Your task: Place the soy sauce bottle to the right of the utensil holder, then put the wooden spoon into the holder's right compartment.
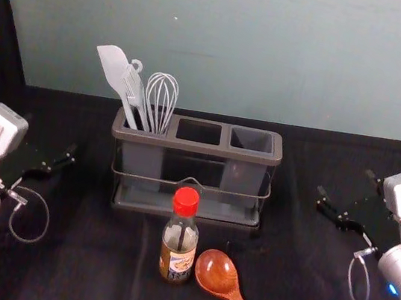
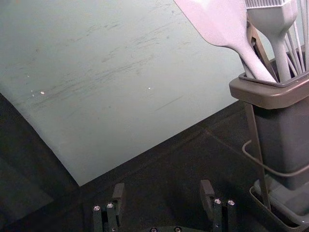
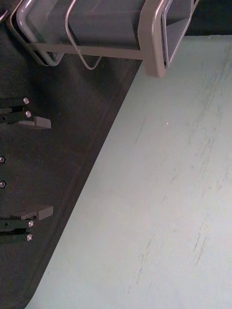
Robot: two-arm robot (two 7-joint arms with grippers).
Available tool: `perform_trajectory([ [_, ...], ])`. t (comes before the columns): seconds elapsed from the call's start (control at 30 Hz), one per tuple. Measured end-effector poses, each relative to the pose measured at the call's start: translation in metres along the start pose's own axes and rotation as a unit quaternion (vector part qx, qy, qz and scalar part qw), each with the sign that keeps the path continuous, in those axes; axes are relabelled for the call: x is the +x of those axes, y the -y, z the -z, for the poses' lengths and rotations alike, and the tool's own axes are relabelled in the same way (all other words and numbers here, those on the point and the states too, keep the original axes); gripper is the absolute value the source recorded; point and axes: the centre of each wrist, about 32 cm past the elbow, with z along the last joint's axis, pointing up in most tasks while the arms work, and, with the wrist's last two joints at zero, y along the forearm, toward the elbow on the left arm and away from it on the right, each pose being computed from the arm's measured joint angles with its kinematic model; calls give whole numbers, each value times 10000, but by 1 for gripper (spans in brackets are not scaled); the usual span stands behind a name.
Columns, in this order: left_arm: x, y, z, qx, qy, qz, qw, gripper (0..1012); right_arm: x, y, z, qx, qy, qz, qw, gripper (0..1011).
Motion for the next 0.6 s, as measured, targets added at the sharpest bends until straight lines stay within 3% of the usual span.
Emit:
perform_trajectory([
  [0.5,0,0,0,0,0,0,10000,1012,1,3,-2,4,0,3,10000,1002],
  [0.6,0,0,0,1,0,0,10000,1011,-1,78,-65,169,36,16,9998,1003],
])
